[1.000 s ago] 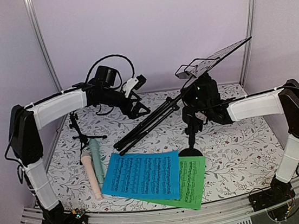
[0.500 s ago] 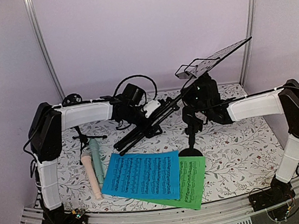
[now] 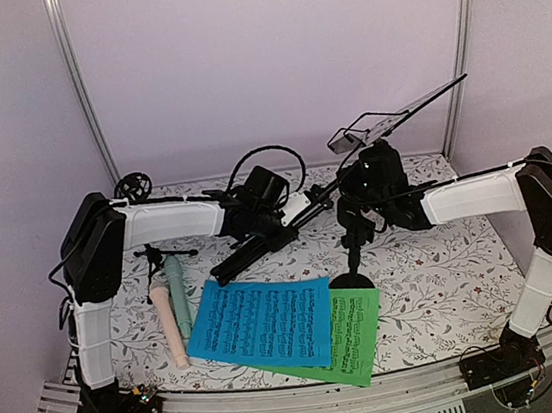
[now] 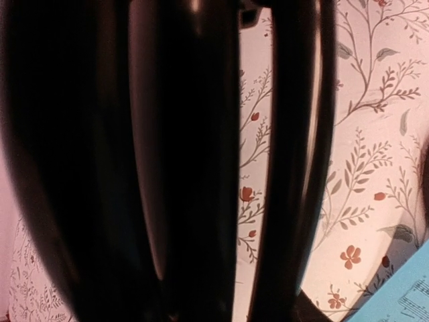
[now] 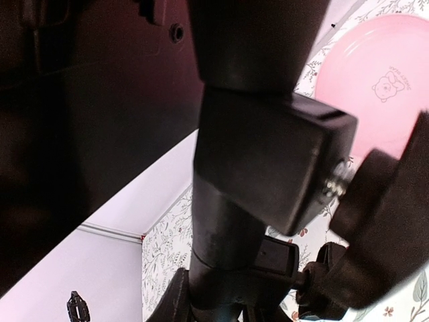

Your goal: Pack up the instrument practice props

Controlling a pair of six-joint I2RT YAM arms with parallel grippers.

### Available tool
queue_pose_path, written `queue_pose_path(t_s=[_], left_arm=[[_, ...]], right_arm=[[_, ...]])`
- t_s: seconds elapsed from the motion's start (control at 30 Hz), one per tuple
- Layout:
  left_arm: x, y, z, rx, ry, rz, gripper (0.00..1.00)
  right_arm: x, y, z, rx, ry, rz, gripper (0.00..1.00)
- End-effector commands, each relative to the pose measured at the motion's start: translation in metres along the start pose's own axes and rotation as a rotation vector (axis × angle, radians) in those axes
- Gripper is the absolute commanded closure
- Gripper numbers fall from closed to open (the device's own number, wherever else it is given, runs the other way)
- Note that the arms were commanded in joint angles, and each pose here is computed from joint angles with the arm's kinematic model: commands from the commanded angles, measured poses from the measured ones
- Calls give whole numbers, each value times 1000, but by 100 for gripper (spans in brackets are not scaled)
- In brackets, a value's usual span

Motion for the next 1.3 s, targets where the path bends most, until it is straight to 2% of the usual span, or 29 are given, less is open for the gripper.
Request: queue_pose_path(t_s=[0.0,0.07,0.33,0.5,0.8,1.1,1.27], left_arm=[[-15,-10,22,69,-126,-30,85],[-17,-14,22,85,-122,-50,86],[-11,-18,17,213,-107,-73,90],[-4,-23,10,255,-86,-101,90],[25,-6,-6,318,-75,-36,90],[41,4,-14,344,-65,1,89],[43,8,-17,355,-73,5,88]], right_arm=[[-25,-2,46,-59,-125,20,100],[-26,-3,41,-48,-111,19,94],[-35,-9,19,-23,-61,11,56],[-47,-14,10,-18,-41,14,41],[-93,-27,-2,-73,-58,33,34],[-158,-37,11,-53,-192,108,31],[-200,-69,23,-35,-235,16,26]])
Point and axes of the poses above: each gripper's point midway between its finger pads, its own x axis out along the fingers, its own z axis along the line the jaws close on, y = z × x, the point moved 1 cm from there along -x, back along the fingers, and after that the axes turned 15 degrees about x, right-handed, at the moved point
